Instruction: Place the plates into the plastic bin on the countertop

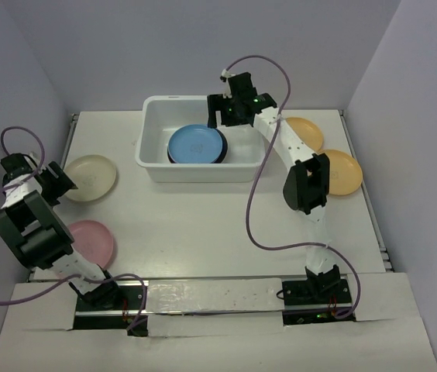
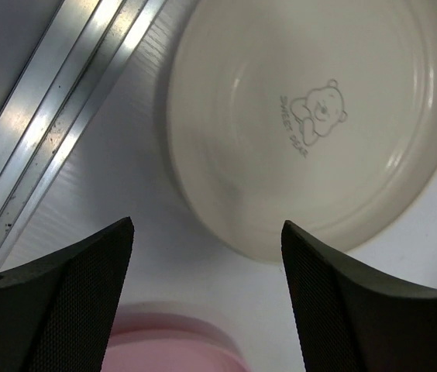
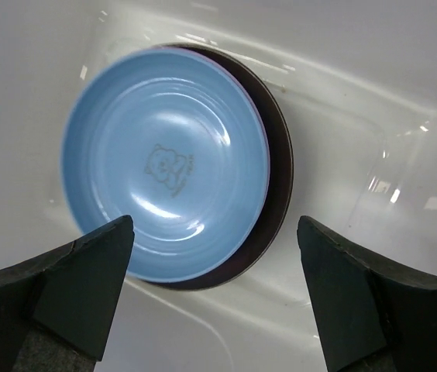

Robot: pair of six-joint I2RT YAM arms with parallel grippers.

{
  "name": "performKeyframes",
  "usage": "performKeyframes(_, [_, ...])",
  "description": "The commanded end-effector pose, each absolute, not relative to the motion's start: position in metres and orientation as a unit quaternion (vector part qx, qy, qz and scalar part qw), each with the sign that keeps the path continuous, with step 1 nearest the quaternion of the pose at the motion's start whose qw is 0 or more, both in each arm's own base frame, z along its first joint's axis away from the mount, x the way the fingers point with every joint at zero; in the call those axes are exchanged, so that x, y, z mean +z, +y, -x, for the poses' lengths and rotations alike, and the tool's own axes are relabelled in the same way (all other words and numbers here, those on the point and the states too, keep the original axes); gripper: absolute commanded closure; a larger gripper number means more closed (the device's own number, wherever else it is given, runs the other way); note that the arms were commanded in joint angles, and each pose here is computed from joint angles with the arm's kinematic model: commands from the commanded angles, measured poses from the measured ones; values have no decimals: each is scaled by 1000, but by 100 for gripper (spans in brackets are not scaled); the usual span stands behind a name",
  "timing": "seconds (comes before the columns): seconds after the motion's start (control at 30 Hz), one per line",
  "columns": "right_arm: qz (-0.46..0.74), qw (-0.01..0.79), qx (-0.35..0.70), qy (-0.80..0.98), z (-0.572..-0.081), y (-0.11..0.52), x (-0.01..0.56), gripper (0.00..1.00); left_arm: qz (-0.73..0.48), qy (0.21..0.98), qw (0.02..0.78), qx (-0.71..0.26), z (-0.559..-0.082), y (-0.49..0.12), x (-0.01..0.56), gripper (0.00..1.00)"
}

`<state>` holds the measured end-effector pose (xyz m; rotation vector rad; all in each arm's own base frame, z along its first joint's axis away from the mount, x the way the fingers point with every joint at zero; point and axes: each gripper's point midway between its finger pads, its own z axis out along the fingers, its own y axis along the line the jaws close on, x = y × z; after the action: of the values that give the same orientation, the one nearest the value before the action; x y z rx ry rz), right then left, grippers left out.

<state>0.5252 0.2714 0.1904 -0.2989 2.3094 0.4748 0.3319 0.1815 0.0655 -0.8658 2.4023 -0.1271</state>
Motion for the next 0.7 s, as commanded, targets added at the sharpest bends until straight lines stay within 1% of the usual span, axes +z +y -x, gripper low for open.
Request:
performKeyframes(0.0, [115, 456, 197, 860, -520, 254, 279, 7, 336, 884, 323, -35, -357, 203, 70, 17])
performKeyframes(0.13, [103, 463, 185, 861, -522, 237, 284, 7, 332, 887, 318, -34, -365, 205, 57, 21])
performKeyframes(0.3, [95, 466, 171, 863, -522, 223, 287, 6, 301, 902, 308, -23, -383, 195, 45, 36])
performKeyframes(0.37, [97, 470, 166, 862, -520, 219, 291, 6, 284, 908, 307, -14, -391, 189, 43, 46])
performKeyframes(0.43, [95, 474, 161, 860, -519, 214, 296, 6, 270, 914, 304, -14, -400, 179, 41, 54])
performKeyframes(0.53, [90, 475, 157, 861, -519, 206, 297, 6, 267, 916, 297, -18, -405, 173, 39, 70])
performKeyframes(0.57, [87, 475, 156, 862, -519, 202, 298, 6, 268, 917, 294, -22, -408, 172, 37, 77])
performKeyframes(0.67, [81, 480, 155, 860, -521, 195, 303, 6, 268, 919, 288, -30, -410, 170, 38, 91])
